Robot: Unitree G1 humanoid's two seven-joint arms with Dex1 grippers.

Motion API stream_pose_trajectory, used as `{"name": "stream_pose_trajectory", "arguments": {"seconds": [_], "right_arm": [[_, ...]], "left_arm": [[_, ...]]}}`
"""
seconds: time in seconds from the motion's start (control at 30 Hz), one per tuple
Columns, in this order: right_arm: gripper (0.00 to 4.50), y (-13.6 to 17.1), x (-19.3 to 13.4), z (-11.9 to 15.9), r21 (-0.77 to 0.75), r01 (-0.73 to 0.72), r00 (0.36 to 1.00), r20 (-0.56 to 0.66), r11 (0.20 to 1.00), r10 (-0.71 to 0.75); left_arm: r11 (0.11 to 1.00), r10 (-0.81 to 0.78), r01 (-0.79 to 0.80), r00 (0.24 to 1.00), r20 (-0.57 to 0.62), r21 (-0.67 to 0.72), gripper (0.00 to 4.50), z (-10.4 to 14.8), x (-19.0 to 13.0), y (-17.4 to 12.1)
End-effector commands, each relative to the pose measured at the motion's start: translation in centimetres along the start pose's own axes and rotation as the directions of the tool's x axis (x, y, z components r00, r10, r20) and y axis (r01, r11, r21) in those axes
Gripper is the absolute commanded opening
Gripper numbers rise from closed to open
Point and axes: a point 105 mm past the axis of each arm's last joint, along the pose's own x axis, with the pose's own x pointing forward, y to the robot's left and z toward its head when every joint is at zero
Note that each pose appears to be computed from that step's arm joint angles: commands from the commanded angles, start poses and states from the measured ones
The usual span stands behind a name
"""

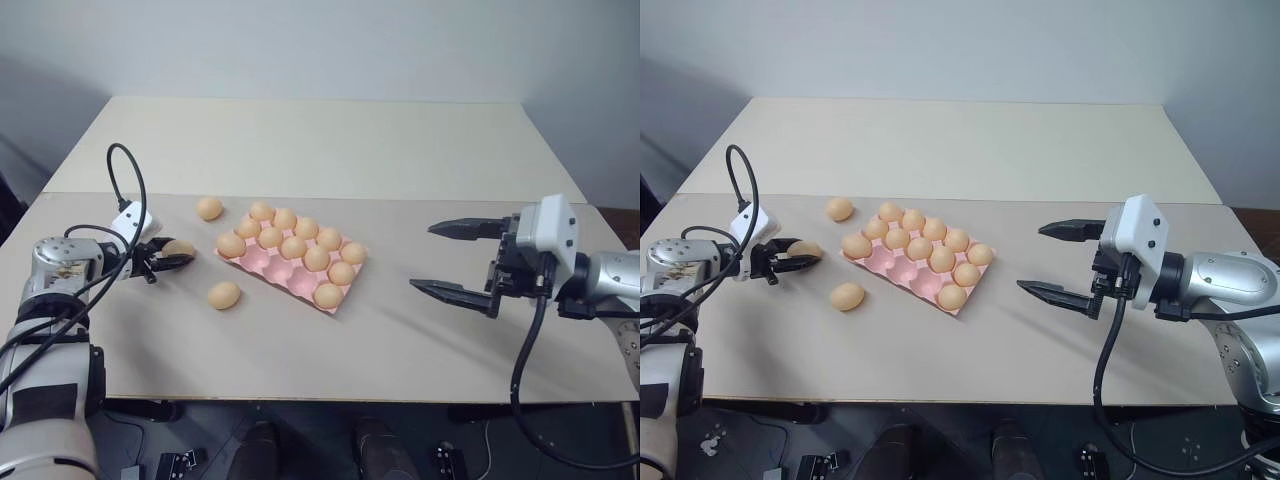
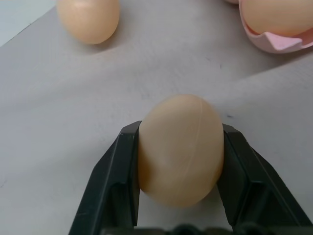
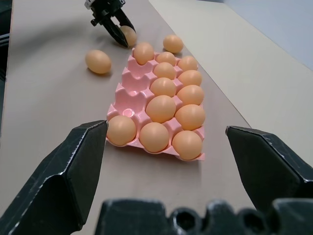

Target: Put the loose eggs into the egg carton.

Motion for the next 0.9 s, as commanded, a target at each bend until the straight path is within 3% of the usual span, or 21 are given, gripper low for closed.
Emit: {"name": "stream_pose_trajectory", "arguments": {"seconds": [0.03, 0.17, 0.37, 0.57, 0.73, 0.9], "right_arm": [[4.5, -0.2, -0.2, 1.1, -0.035, 0.015, 0.999, 0.029, 0.999, -0.014], [4.5, -0.2, -0.2, 1.1, -0.033, 0.019, 0.999, 0.029, 0.999, -0.018], [4.5, 0.0, -0.4, 0.9, -0.026, 0.028, 0.999, 0.026, 0.999, -0.027], [4.5, 0.0, -0.6, 1.0, -0.024, 0.033, 0.999, 0.019, 0.999, -0.032], [4.5, 0.1, -0.7, 1.0, -0.025, 0.043, 0.999, 0.017, 0.999, -0.043], [4.5, 0.3, -1.0, 1.2, -0.023, 0.062, 0.998, 0.015, 0.998, -0.061]], "left_arm": [[1.0, 0.02, -0.02, 0.999, 0.037, 0.02, 1.95, 0.9, -1.9, 0.9], [0.998, 0.004, -0.009, 0.996, 0.089, 0.06, 1.95, 2.6, -3.6, 1.5], [0.983, -0.138, 0.102, 0.957, 0.255, 0.15, 1.95, 8.0, -5.8, 0.4], [0.934, -0.332, 0.268, 0.896, 0.294, 0.238, 1.95, 10.5, -2.8, -4.3], [0.903, -0.405, 0.336, 0.873, 0.273, 0.267, 1.95, 10.6, 1.4, -7.4], [0.896, -0.411, 0.348, 0.885, 0.219, 0.276, 1.95, 9.6, 3.0, -7.9]]}}
